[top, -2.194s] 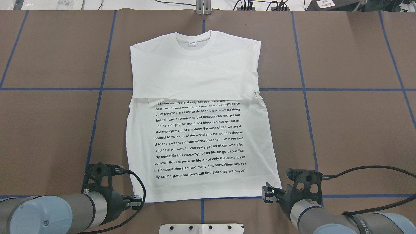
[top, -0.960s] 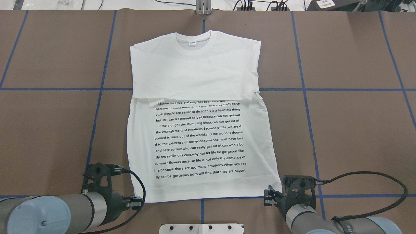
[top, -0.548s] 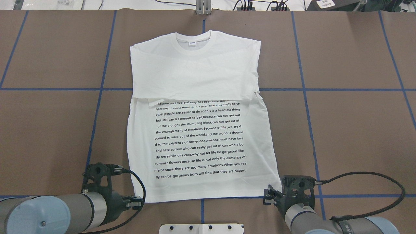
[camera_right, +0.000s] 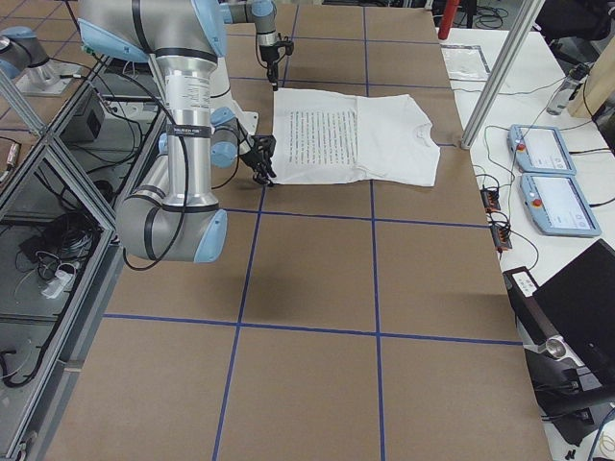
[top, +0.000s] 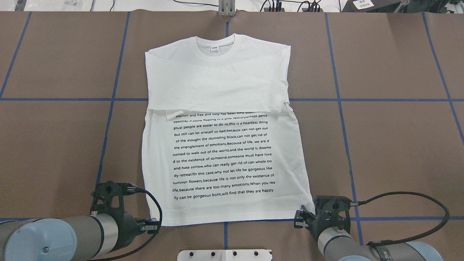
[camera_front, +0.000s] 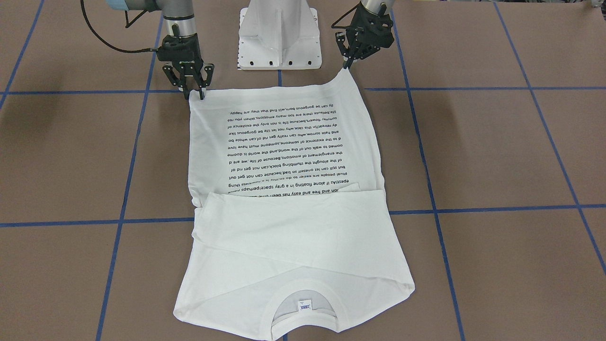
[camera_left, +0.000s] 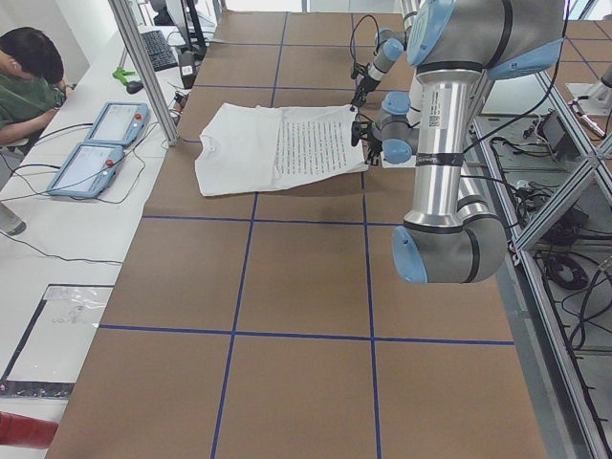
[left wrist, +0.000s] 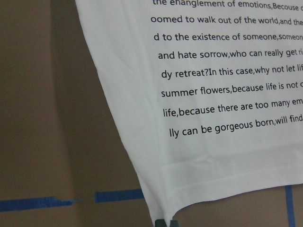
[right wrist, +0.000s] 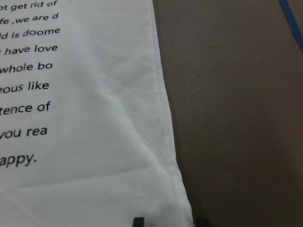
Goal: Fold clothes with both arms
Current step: 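Pinch the hem corners tighter with both grippers, lifting slightly, then lift the hem with both grippers and fold it toward the collar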
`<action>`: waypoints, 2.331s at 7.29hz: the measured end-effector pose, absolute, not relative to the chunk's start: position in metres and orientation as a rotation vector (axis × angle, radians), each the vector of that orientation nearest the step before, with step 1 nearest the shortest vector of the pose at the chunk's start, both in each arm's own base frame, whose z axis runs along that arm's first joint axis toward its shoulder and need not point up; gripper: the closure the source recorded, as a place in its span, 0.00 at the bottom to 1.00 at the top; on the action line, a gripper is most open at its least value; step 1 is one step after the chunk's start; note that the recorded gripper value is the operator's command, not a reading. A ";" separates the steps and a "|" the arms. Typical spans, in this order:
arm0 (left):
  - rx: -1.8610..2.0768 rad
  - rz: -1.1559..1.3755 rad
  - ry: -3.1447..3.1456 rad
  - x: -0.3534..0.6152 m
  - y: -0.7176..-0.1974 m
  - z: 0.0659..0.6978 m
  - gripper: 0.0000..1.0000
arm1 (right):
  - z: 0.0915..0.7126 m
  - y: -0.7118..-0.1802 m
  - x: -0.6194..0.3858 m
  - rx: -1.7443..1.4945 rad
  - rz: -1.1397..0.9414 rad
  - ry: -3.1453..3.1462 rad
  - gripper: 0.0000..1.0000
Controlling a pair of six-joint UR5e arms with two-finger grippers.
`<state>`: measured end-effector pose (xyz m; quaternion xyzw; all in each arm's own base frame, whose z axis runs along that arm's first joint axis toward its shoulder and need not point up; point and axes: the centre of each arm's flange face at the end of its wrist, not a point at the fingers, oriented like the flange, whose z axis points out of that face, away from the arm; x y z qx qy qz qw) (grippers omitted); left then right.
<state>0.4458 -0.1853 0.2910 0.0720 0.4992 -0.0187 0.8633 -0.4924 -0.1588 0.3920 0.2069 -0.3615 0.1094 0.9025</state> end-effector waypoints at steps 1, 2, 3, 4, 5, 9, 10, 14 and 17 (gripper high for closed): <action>0.151 -0.039 1.049 0.445 -0.185 0.290 1.00 | 0.390 -0.159 -0.493 0.429 0.225 -0.749 1.00; 0.152 -0.039 1.052 0.444 -0.185 0.289 1.00 | 0.383 -0.160 -0.496 0.429 0.229 -0.763 1.00; 0.152 -0.040 1.054 0.443 -0.185 0.288 1.00 | 0.374 -0.163 -0.495 0.426 0.234 -0.778 1.00; 0.153 -0.040 1.059 0.441 -0.185 0.286 1.00 | 0.366 -0.165 -0.490 0.422 0.239 -0.791 1.00; 0.154 -0.040 1.068 0.438 -0.185 0.282 1.00 | 0.357 -0.168 -0.481 0.419 0.245 -0.805 1.00; 0.067 0.019 1.118 0.342 -0.166 0.200 1.00 | 0.264 -0.160 -0.361 0.318 0.215 -0.871 1.00; 0.043 0.029 1.118 0.310 -0.165 0.181 1.00 | 0.239 -0.165 -0.329 0.279 0.218 -0.881 1.00; 0.259 0.023 0.999 0.286 -0.264 0.145 1.00 | 0.160 -0.252 -0.294 0.267 0.281 -0.827 1.00; 0.383 0.013 0.833 0.279 -0.379 0.154 1.00 | 0.151 -0.337 -0.312 0.331 0.310 -0.718 1.00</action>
